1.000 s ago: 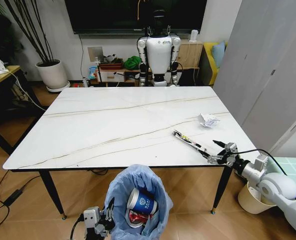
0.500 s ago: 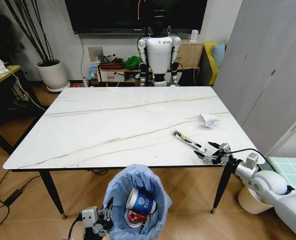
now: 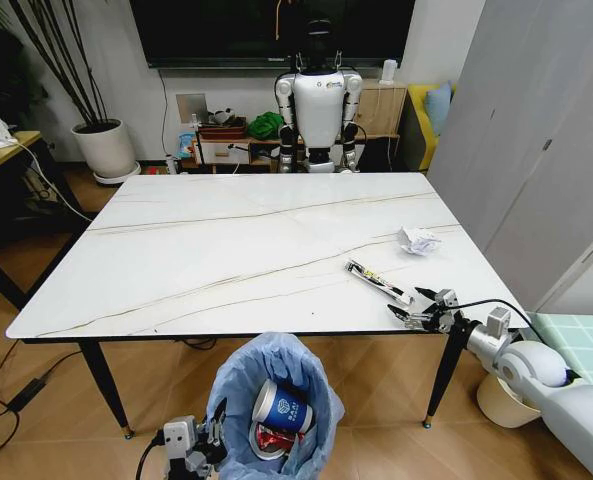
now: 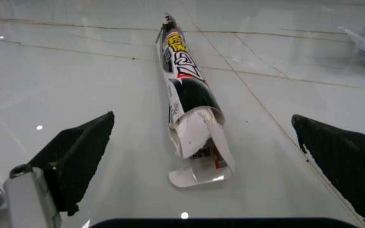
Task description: Pick up the trash bin and place the trash from the table into it.
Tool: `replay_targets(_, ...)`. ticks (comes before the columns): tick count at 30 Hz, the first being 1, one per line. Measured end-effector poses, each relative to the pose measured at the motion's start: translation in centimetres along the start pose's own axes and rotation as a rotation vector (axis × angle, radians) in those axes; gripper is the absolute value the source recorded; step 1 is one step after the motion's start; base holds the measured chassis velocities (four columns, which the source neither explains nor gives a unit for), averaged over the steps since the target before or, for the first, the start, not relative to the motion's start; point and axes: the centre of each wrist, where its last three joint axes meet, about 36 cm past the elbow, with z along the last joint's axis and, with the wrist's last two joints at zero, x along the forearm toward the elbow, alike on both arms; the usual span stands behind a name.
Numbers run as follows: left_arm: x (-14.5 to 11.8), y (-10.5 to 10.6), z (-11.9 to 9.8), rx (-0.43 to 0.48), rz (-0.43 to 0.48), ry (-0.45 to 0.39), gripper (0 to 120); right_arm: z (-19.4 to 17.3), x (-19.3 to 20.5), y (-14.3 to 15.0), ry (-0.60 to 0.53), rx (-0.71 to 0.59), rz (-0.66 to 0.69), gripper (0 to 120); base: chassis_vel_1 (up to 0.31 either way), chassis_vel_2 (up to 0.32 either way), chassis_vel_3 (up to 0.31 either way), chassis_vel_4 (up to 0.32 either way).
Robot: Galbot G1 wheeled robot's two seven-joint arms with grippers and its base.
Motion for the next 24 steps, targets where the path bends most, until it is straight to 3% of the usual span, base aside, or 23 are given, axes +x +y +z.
replay_targets(3,-0.01,-0.08,0.03,-0.001,0.001,0.000,0,-0.05,0.00,-0.08,-0.001,0.000,-0.002,98,0.000,0.000,0.000,0.000)
replay_targets(6,-0.04,-0.13,0.07,-0.002,0.002,-0.001,0,0.02,0.03,-0.28,0.001,-0.001,-0.003,85,0.000,0.000,0.000,0.000)
replay_targets(8,-0.04,-0.13,0.07,-0.002,0.002,-0.001,0,0.05,0.01,-0.31,0.002,-0.001,-0.003,84,0.000,0.000,0.000,0.000)
replay_targets(11,-0.02,-0.04,0.04,-0.005,0.001,-0.001,0,0.15,-0.21,-0.32,0.003,-0.004,-0.006,67,0.000,0.000,0.000,0.000)
replay_targets(20,-0.09,0.00,-0.02,-0.003,0.003,-0.004,0,0.21,-0.14,-0.41,0.004,-0.009,-0.009,39,0.000,0.000,0.000,0.000)
replay_targets(24,-0.20,-0.01,0.04,-0.002,0.005,-0.004,0,0.14,0.12,-0.63,0.004,-0.008,-0.012,19,0.000,0.000,0.000,0.000)
